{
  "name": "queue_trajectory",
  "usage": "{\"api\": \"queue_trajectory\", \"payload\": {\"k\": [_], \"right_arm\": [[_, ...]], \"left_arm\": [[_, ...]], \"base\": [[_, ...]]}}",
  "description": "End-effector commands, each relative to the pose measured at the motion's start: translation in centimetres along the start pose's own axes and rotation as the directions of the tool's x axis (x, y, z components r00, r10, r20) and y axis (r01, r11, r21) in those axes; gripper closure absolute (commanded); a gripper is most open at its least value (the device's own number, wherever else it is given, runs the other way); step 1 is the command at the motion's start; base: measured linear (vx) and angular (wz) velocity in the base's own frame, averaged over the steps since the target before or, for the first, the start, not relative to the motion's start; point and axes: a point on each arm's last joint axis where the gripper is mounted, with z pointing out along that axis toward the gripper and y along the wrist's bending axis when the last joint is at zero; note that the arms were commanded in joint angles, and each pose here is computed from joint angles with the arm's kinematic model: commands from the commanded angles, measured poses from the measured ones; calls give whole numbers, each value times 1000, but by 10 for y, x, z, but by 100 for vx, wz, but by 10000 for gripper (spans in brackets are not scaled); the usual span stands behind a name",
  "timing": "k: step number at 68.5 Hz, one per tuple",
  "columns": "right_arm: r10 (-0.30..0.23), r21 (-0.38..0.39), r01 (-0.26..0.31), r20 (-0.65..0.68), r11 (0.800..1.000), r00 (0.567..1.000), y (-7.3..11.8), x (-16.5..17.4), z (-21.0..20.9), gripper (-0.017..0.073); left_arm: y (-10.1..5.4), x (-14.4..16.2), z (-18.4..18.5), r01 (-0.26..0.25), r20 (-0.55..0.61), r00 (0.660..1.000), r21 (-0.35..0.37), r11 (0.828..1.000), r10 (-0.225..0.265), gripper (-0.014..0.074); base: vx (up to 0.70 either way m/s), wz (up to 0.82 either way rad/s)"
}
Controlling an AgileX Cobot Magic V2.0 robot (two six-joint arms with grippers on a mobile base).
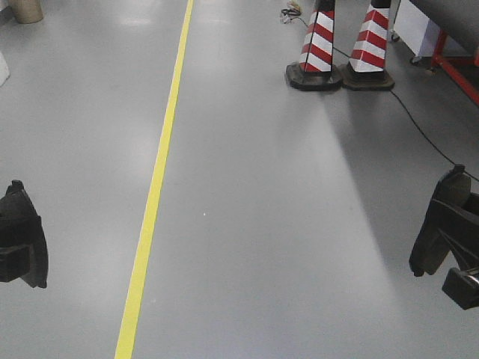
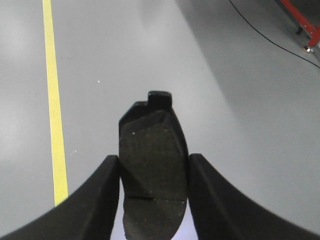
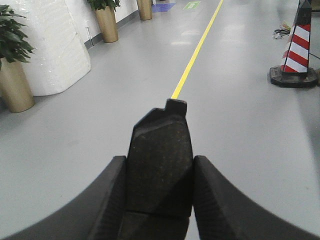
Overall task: Move and align brake pads A on conveyor
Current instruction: 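Drive the base along the yellow floor line past the cones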
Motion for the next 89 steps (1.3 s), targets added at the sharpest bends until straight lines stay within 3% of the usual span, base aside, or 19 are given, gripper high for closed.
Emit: {"api": "queue_trajectory", "payload": {"k": [1, 89], "right_arm": [[-15, -36, 19, 123, 999, 992, 4, -19, -4, 536], [-15, -36, 19, 123, 999, 992, 4, -19, -4, 536]], "left_arm": [[-5, -13, -7, -3, 99, 995, 45, 999, -2, 538], [-5, -13, -7, -3, 99, 995, 45, 999, -2, 538]], "base": [[56, 3], [58, 2]]}}
